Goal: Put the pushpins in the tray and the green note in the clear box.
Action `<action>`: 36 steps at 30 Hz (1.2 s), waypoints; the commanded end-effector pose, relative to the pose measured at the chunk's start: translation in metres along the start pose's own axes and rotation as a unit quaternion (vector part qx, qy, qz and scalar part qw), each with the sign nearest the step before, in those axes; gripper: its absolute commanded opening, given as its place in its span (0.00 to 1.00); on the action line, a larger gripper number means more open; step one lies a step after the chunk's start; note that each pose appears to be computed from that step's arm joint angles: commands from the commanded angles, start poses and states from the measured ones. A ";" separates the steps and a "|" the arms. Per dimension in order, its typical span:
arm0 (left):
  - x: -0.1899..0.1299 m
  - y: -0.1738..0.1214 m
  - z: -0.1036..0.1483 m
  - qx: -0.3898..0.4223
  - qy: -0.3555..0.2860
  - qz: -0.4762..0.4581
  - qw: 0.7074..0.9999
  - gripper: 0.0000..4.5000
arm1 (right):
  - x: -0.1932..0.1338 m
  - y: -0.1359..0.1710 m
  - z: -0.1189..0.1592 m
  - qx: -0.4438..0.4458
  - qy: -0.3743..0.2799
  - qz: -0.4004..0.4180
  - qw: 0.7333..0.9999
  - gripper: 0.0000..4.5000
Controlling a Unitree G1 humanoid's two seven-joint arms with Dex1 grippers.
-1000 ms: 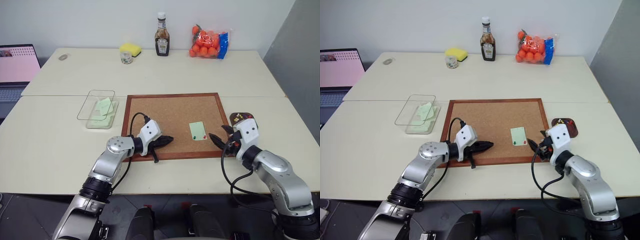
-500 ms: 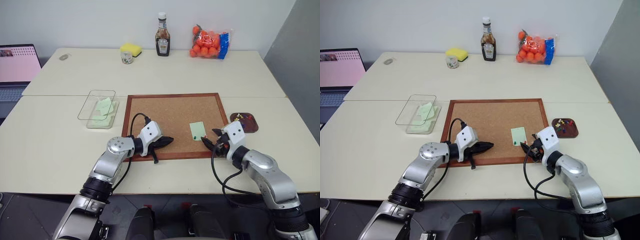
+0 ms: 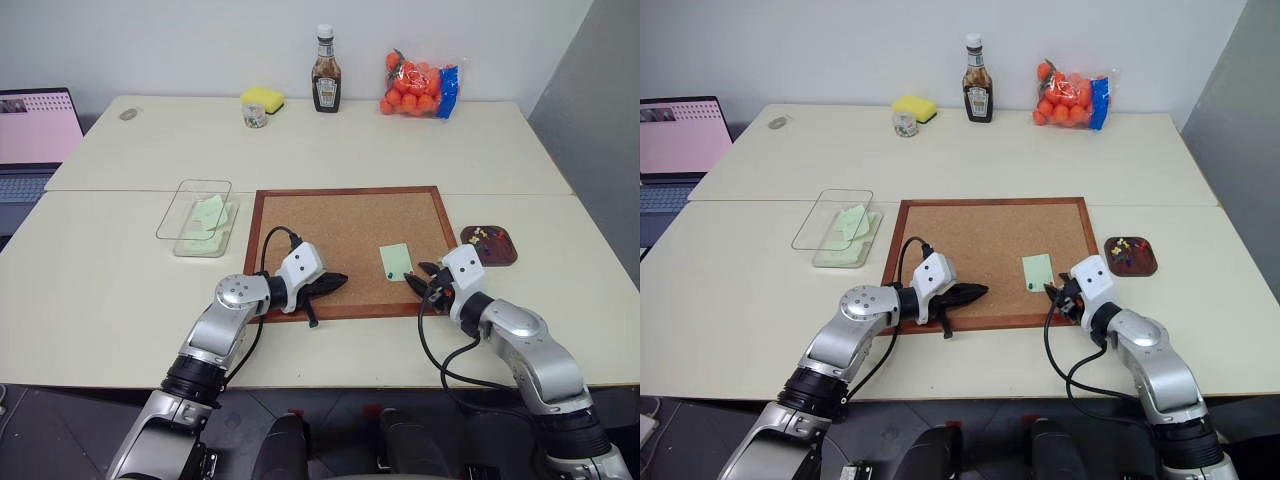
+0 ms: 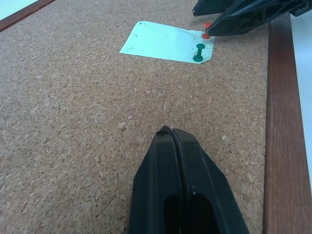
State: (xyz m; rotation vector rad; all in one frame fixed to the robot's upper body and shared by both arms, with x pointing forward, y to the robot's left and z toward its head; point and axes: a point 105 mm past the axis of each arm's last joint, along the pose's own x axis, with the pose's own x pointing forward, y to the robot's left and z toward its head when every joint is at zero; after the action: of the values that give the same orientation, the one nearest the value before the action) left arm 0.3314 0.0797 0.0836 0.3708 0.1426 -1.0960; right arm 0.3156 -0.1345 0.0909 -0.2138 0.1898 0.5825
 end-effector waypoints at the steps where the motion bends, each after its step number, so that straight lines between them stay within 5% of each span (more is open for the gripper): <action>1: 0.000 -0.003 0.000 0.006 0.001 -0.002 1.000 0.00 | 0.000 0.000 0.011 -0.018 -0.019 0.007 1.000 0.20; 5: 0.000 -0.002 -0.001 0.006 0.002 -0.001 1.000 0.00 | 0.000 0.001 0.009 -0.020 -0.016 0.011 1.000 0.01; 28: -0.001 -0.002 -0.004 0.013 0.008 -0.001 1.000 0.00 | -0.017 -0.006 0.052 -0.011 -0.128 -0.030 0.991 0.01; 36: -0.001 -0.001 -0.005 0.014 0.008 0.000 1.000 0.00 | -0.034 -0.071 0.045 -0.019 -0.090 -0.162 0.982 0.01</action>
State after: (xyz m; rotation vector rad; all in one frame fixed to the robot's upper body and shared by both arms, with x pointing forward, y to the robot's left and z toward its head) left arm 0.3309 0.0807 0.0833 0.3878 0.1306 -1.0941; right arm 0.3233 -0.1658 0.1425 -0.1792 -0.0226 0.4205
